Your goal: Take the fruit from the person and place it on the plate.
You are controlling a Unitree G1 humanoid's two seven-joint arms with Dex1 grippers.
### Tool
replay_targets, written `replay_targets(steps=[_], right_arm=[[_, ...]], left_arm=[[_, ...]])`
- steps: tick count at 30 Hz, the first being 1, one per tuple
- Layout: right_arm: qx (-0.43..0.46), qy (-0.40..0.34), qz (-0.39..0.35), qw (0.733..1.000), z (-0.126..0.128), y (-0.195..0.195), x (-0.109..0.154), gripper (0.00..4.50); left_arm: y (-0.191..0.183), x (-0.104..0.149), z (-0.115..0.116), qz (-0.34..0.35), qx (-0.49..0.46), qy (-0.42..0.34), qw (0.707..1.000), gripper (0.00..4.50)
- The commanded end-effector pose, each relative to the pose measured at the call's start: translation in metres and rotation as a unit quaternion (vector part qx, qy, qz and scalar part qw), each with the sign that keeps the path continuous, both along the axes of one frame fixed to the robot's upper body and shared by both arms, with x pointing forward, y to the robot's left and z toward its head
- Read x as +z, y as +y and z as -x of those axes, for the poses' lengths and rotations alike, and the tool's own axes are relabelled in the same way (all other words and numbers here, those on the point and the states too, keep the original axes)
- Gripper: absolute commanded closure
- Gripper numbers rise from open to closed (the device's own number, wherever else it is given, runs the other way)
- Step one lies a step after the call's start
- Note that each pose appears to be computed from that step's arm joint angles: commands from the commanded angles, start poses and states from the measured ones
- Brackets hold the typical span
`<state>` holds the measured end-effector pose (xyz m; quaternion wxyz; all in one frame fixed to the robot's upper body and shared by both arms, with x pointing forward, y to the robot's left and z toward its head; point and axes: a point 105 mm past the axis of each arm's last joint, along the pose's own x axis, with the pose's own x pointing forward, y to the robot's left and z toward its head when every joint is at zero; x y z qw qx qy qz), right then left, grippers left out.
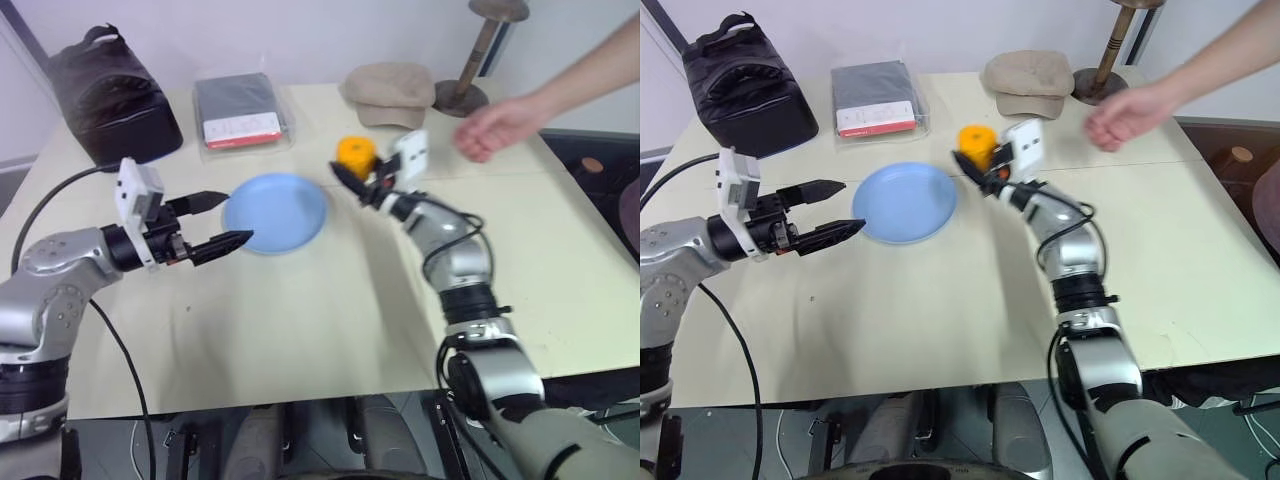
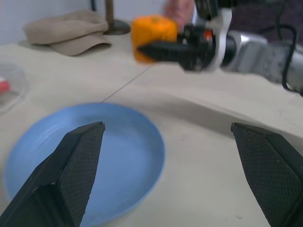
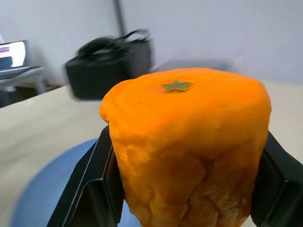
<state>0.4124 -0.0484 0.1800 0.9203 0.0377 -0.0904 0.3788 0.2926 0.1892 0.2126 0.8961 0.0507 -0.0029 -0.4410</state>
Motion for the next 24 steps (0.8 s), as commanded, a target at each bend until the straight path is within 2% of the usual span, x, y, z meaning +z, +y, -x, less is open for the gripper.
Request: replay_targets(steps=[1, 5, 14, 16, 18, 24], right_arm=[[0.017, -0.035, -0.013, 0.999, -0.003, 0.022, 0.019, 2.01], [0.04, -0.031, -0.013, 0.999, -0.004, 0.039, 0.015, 2.01], [0.06, 0.01, -0.003, 0.998, -0.008, 0.059, -0.009, 2.01], [0.059, 0.015, -0.006, 0.998, -0.009, 0.06, -0.011, 0.94], [0.06, 0.017, -0.01, 0.998, -0.009, 0.06, -0.012, 0.06], [0.049, 0.006, 0.001, 0.999, -0.011, 0.055, -0.011, 0.06]], left_arm=[[0.013, 0.008, 0.008, -0.013, 0.043, -0.018, 0.999, 0.0], [0.023, -0.003, 0.014, -0.032, 0.071, -0.006, 0.997, 0.0], [0.028, -0.003, 0.021, -0.02, 0.102, -0.011, 0.995, 0.0], [0.027, -0.002, 0.021, -0.018, 0.103, -0.015, 0.994, 0.0], [0.028, 0.0, 0.019, -0.017, 0.106, -0.02, 0.994, 0.0], [0.03, 0.008, 0.012, -0.01, 0.115, -0.04, 0.993, 0.0]])
